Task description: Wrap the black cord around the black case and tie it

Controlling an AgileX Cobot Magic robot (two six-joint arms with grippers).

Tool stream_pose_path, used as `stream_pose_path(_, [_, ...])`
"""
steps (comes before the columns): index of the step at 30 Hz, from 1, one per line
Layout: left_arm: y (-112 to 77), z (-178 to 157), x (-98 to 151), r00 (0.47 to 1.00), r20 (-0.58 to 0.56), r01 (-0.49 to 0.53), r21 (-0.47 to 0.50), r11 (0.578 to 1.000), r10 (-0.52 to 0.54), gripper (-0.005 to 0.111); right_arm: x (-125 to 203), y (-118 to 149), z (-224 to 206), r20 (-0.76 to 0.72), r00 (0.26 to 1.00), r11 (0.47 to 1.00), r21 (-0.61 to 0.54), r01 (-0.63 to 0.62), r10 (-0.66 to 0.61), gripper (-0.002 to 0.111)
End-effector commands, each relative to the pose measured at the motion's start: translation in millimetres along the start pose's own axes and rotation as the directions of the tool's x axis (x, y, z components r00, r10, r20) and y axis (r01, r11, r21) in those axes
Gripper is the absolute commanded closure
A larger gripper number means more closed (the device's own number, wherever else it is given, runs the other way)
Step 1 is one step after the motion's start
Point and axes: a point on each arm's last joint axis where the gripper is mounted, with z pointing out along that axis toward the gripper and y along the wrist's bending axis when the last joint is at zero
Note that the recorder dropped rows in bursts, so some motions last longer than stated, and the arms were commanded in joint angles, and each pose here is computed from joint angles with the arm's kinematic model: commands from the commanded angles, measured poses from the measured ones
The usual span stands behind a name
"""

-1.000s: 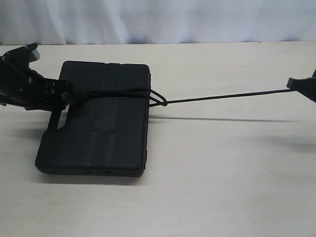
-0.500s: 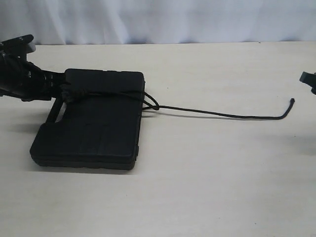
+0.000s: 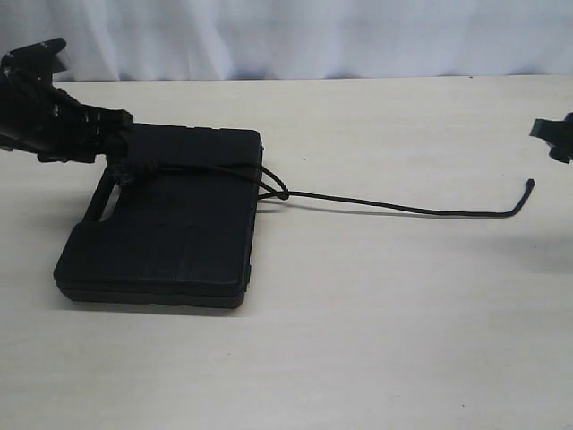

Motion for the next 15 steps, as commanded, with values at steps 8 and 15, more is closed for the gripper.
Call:
stream_pose_path(8, [-26.7,-37.1,7.2,0.969,-0.166,-0.18,0.042,0.983,0.184,0.107,-13.1,87.4,-21.8,-0.382,0.808,0.893,-0.165,0.418,-0.449,0.104])
stream_pose_path(15, [-46.2,-83.7,44.0,0.958,-0.117,-0.267,-0.025,0.963,0.263,0.107,-10.0,83.0,-56.9,-0.514,0.717,0.875,-0.171,0.452,-0.471,0.104])
